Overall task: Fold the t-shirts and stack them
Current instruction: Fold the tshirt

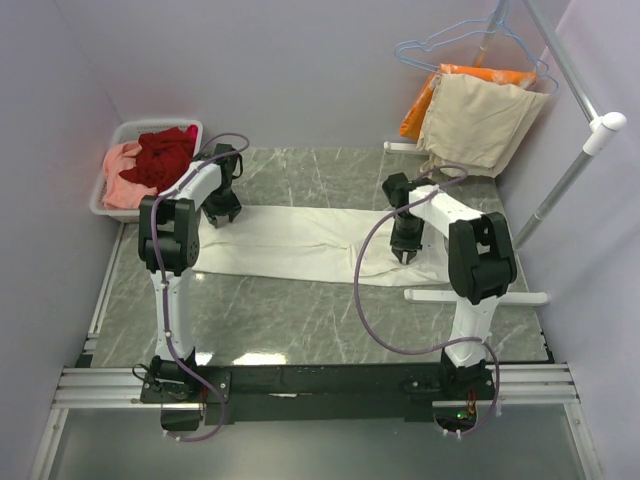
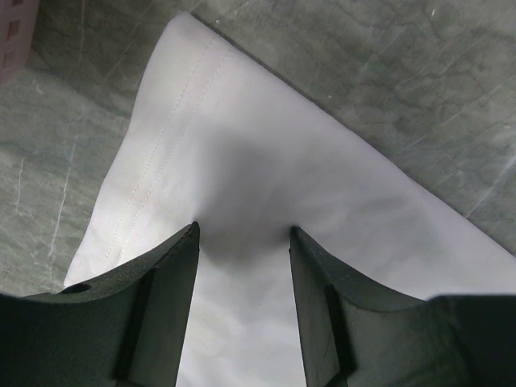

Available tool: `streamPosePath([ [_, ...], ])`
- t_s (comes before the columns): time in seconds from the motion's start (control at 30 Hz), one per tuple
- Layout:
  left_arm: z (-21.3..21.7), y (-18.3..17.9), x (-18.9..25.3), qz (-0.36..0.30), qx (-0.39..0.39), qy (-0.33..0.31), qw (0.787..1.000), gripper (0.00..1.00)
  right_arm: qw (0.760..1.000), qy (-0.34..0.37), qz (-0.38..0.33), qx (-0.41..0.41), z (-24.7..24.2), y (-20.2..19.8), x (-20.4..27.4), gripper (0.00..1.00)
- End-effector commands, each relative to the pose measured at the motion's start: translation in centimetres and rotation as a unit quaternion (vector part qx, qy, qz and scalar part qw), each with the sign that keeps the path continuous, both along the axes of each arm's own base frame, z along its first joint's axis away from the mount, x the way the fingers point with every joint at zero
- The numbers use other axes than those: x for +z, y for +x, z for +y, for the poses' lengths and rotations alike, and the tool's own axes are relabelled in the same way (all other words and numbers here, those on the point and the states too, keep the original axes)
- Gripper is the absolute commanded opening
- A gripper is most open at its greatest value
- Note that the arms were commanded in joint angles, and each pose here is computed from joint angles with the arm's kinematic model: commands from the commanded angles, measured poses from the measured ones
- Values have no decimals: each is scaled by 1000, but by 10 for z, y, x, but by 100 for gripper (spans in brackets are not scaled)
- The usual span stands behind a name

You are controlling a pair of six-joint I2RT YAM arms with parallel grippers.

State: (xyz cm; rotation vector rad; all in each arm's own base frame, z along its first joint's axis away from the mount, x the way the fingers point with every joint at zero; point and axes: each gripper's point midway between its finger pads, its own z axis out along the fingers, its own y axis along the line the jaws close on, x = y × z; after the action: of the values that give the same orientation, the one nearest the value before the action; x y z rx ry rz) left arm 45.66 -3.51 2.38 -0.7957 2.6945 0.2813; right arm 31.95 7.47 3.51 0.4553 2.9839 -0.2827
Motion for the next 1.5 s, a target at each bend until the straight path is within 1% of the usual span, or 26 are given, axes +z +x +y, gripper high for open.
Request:
streamPosePath([
  [0.0,-6,0,-15,9,4,-9,1000,55,1000,12,-1,-3,6,-15,18,26],
  [0.13,-5,0,-16,12,4,-7,1000,55,999,26,30,-3,10,-39,6,25],
  [0.23,-6,1,-18,12,3,-8,1000,55,999,32,41,-6,11,-47,-1,25],
  [0.5,-5,3,-17,12,2,-4,1000,55,997,25,72,-8,14,-42,-16,24],
  [0.53,-5,2,-17,13,1,-3,1000,55,998,21,64,-6,14,-35,-12,22],
  [0.63,-4,4,-12,8,-2,-3,1000,55,1000,5,28,-12,9,-18,7,21],
  [0.7,-5,7,-7,0,-6,-7,1000,55,1000,-9,-2,-15,5,-9,24,22],
  [0.83,-8,11,2,-14,-16,-15,1000,55,998,-11,-59,-23,4,15,59,23],
  [0.93,-9,13,11,-28,-22,-15,999,55,997,-7,-76,-27,7,28,68,25],
  [1.03,-8,11,16,-33,-26,-13,999,56,997,1,-73,-36,8,42,60,27],
  [1.1,-9,6,20,-33,-32,-13,999,57,997,6,-56,-43,10,49,45,30],
  [1.17,-13,-1,19,-28,-44,-11,999,58,997,11,-59,-51,10,63,42,32],
  [1.2,-16,-2,27,-37,-51,-10,998,59,998,4,-38,-51,10,64,28,33],
  [1.23,-22,-6,29,-37,-62,-10,997,61,998,7,-44,-52,11,73,30,34],
  [1.33,-32,-17,37,-39,-82,-8,996,65,998,-7,-27,-51,9,79,19,35],
  [1.43,-38,-25,49,-52,-93,-22,994,69,999,-19,-17,-48,5,77,10,37],
  [1.47,-39,-30,55,-57,-98,-26,993,70,999,-21,-13,-44,4,76,8,40],
])
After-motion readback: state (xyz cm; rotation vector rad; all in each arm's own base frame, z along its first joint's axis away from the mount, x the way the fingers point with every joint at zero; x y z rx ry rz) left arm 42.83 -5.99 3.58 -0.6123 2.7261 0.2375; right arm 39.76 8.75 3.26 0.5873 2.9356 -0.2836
